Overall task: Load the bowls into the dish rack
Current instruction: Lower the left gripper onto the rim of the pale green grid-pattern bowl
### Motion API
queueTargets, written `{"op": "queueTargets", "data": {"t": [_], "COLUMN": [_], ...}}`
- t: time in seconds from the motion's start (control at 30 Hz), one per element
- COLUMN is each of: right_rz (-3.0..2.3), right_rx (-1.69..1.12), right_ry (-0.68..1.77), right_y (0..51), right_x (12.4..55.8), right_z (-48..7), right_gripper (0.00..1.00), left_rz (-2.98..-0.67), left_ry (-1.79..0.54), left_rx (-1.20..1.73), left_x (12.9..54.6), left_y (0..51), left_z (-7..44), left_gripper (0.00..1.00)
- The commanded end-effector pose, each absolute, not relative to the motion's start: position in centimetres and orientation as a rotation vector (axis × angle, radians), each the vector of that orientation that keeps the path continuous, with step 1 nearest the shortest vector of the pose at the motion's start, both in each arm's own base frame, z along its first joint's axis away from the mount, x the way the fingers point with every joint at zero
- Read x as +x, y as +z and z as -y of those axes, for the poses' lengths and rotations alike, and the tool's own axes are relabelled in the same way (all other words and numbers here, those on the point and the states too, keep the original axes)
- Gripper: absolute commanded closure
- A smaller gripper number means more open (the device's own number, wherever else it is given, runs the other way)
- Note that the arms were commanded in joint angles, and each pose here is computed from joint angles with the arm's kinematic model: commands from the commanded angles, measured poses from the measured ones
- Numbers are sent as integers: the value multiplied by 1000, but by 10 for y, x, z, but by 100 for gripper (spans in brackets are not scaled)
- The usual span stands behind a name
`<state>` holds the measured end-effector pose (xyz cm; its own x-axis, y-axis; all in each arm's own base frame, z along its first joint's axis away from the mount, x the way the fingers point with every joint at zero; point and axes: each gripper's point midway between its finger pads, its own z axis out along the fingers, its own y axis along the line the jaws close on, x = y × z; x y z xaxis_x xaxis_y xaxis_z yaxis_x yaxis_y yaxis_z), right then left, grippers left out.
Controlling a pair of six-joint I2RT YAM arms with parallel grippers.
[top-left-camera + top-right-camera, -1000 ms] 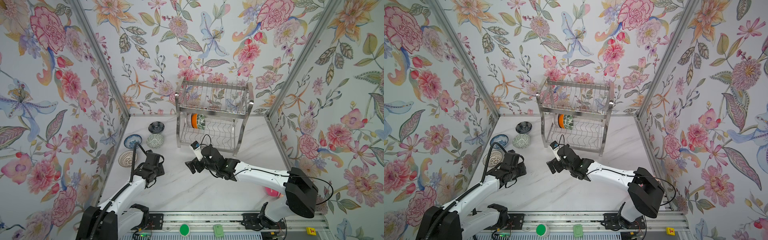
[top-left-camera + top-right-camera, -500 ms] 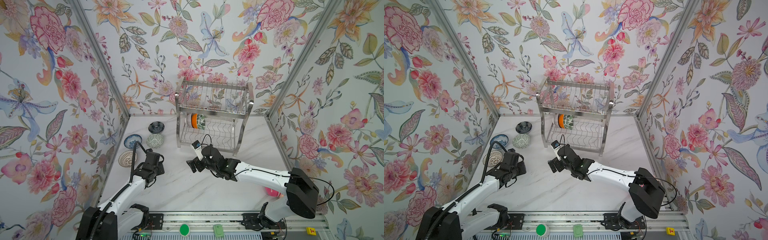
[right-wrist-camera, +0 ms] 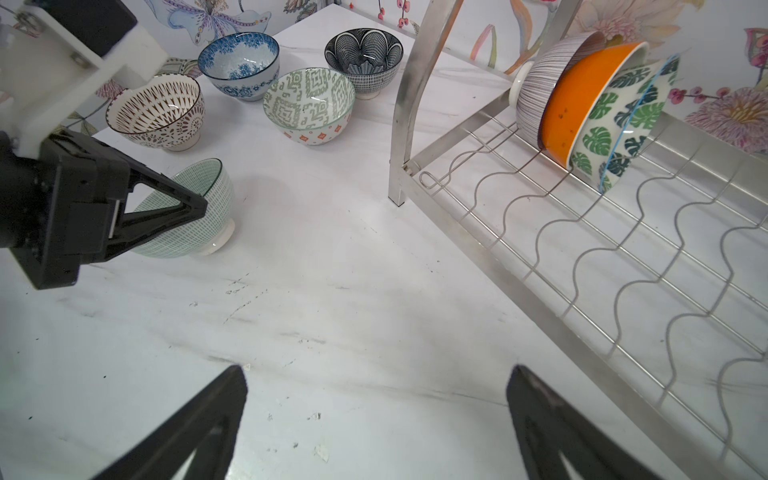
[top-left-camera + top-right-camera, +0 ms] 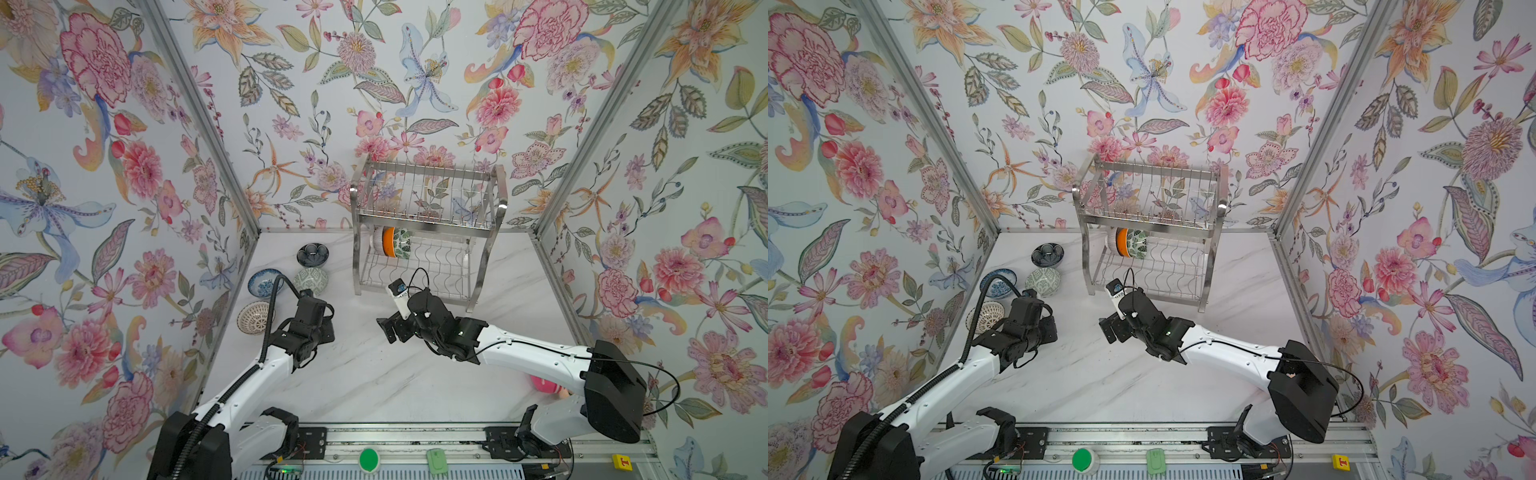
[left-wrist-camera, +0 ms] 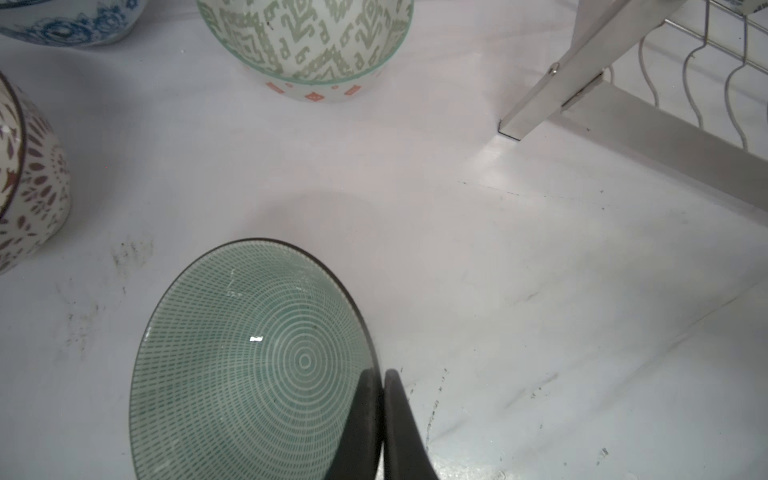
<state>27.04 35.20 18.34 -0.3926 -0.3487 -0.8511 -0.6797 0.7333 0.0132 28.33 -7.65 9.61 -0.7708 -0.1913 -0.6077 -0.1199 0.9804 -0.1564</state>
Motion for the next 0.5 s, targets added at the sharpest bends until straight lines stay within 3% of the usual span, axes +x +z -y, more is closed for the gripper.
{"op": "queueTargets", "data": {"t": [0.0, 0.27, 0.47], "right_rz": [-2021, -2030, -2053], "right_rx": [-760, -723, -668], "right_ry": [430, 440, 447], "right_y": [183, 184, 186], "right_x": [270, 272, 278], "right_z": [-341, -332, -317], "right_gripper": [1, 1, 1], "left_rz": [-2444, -2431, -2388], "left_ry": [-154, -162, -205], "left_rx": [-210, -180, -74], "left_x": [289, 293, 305], "left_y": [110, 121, 146], "left_z": [84, 92, 135], "left_gripper": [100, 100, 100]}}
